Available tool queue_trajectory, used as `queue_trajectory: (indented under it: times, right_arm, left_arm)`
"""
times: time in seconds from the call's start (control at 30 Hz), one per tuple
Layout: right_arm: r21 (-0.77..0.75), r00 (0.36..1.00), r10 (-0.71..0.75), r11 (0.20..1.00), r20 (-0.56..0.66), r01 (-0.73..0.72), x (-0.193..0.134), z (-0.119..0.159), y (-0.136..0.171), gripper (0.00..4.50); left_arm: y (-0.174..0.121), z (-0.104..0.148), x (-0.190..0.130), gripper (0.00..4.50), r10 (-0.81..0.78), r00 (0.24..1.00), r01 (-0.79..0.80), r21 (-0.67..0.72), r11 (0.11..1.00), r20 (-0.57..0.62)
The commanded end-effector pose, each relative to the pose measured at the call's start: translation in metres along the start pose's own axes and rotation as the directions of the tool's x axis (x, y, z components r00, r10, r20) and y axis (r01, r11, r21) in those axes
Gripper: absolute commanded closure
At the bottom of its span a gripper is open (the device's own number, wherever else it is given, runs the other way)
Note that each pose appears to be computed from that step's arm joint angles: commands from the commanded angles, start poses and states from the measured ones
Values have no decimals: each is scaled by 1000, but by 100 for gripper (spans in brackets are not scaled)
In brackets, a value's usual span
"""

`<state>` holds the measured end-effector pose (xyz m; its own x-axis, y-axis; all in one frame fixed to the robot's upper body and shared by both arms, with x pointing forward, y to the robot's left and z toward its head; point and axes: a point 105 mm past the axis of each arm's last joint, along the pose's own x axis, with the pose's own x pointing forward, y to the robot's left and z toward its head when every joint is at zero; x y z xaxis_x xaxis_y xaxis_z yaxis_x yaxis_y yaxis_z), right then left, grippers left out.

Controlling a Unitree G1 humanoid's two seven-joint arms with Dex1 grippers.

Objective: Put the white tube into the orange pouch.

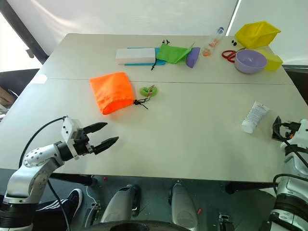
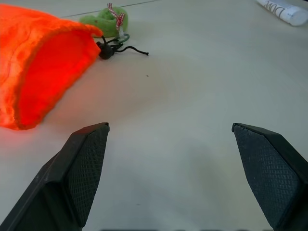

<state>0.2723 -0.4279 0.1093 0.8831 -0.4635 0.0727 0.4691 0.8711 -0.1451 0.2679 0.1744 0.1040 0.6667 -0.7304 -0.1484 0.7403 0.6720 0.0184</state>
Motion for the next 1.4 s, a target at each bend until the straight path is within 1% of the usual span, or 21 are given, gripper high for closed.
queue_trajectory:
  times: [0.03,0.17,0.27,0.8,0.97,1.03,1.07,1.13,1.2,1.27,1.3,1.33,1.4]
  right_arm:
    - [8,999,-23,1000,46,23,0,11,-7,6]
    - [6,999,-19,1000,43,19,0,10,-7,6]
    - [7,999,-9,1000,39,8,-1,8,-4,6]
    - [23,998,15,1000,54,-17,2,12,5,6]
    - [48,994,54,997,98,-59,3,23,16,6]
    - [53,987,91,994,131,-99,4,32,24,6]
    - [42,977,142,988,157,-150,4,39,36,6]
    - [55,924,313,942,220,-332,-2,58,74,6]
    - [41,825,509,845,247,-534,-17,72,118,6]
    - [10,711,661,730,241,-683,-35,78,152,6]
    - [-10,658,718,677,226,-736,-44,80,164,6]
    - [-21,589,779,607,213,-795,-56,82,179,6]
    - [-78,411,896,427,169,-901,-87,84,210,6]
  left_arm:
    - [-5,10,-1,13,-21,999,19,53,998,36]
    - [-5,10,-2,13,-18,999,16,55,998,37]
    - [-6,13,-1,13,-36,998,32,86,996,50]
    - [-1,15,1,13,-36,997,29,99,995,65]
    - [0,22,3,13,-43,994,31,115,993,98]
    - [2,26,4,13,-40,993,26,129,991,109]
    - [5,29,5,13,-25,993,9,140,990,116]
    - [14,40,8,13,22,989,-49,187,981,145]
    - [21,50,11,13,53,985,-95,257,962,166]
    - [27,53,14,13,81,984,-129,322,938,160]
    - [29,51,15,13,89,985,-137,355,925,149]
    - [32,49,17,13,101,986,-146,401,904,130]
    - [46,46,21,13,181,978,-207,484,850,100]
